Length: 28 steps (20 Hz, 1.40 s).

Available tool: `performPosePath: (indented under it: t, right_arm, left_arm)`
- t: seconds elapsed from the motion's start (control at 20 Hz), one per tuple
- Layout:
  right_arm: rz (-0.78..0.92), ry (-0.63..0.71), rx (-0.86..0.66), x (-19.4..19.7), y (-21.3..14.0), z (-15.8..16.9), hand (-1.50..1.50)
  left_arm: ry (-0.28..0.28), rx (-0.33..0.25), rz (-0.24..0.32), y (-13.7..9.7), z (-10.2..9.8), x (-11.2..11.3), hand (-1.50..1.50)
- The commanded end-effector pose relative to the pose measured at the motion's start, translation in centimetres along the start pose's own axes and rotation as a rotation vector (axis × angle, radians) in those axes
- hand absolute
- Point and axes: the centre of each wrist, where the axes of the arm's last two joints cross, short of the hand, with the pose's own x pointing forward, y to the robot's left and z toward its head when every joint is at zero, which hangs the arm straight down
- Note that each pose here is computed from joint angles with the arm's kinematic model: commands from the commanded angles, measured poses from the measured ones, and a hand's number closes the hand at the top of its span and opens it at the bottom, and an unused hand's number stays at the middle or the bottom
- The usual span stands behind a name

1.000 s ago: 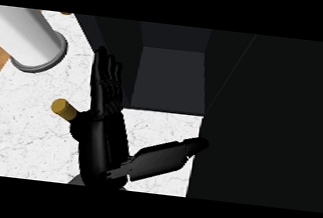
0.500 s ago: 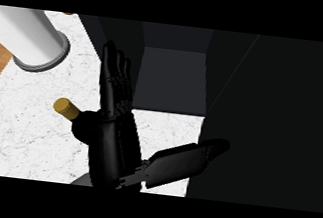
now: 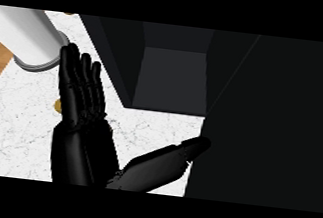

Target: Pick up the wine, place it into the cabinet and close the cabinet

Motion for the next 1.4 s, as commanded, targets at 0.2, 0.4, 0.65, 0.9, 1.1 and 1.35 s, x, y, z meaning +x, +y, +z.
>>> performPosePath:
  t: [0.2, 0.4, 0.65, 0.9, 1.1, 1.35]
  right_arm:
    - [-0.005, -0.031, 0.005, 2.6, 0.5, 1.2, -1.50]
    - [0.001, -0.038, -0.007, 3.9, -0.4, 1.6, -1.50]
    - [0.008, -0.047, 0.007, 2.8, -0.4, 2.1, -1.50]
    - [0.012, -0.025, -0.005, 3.2, 0.4, 1.6, -1.50]
    - [0.005, -0.050, -0.012, 3.0, 0.4, 1.3, -1.50]
    - [0.005, -0.050, 0.014, 2.8, 0.1, 1.6, -1.50]
  left_arm:
    - [0.010, 0.106, -0.042, 3.1, -0.5, 1.3, -1.50]
    - [0.022, 0.122, -0.044, 4.4, 1.3, 1.8, -1.50]
    - [0.048, 0.161, -0.041, 7.4, -0.2, 1.4, -1.50]
    - [0.123, 0.182, -0.018, 8.5, 0.5, 0.8, -1.50]
    - [0.147, 0.188, -0.021, 8.5, 0.2, -0.5, -1.50]
    - [0.190, 0.187, -0.053, 9.7, 0.4, -3.4, -1.50]
